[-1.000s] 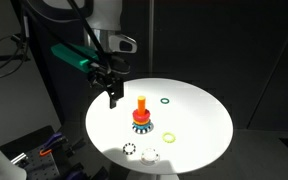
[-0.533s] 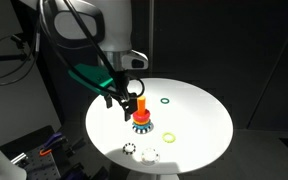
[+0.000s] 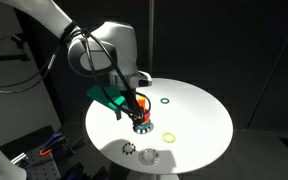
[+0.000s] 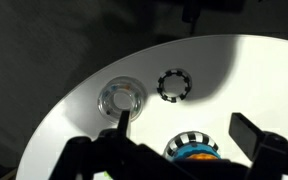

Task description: Take the orange ring off of the ring toss then place a black and white one onto it

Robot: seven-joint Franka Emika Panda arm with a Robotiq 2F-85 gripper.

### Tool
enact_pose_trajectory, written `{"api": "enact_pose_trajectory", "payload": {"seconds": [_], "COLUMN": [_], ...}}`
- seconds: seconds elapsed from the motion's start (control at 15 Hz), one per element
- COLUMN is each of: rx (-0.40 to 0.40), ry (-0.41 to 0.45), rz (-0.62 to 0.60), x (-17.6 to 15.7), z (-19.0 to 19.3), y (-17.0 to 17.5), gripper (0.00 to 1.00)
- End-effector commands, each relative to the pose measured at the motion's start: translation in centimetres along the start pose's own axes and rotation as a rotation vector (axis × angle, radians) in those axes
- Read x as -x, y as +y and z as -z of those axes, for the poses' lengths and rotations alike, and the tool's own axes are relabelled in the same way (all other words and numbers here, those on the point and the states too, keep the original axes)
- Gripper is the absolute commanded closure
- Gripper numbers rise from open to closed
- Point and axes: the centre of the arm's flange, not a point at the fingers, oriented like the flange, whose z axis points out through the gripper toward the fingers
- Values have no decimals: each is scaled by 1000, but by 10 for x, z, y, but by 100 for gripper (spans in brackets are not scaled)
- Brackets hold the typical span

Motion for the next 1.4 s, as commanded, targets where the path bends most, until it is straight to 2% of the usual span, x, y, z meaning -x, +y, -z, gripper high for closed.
{"api": "enact_pose_trajectory", "payload": {"seconds": [0.0, 1.33], "rx": [11, 35], "ry": [11, -13], "rz": [1, 29], "x": [-24, -112], "z": [-17, -63], "y": [-6, -44], "gripper": [0, 0]}}
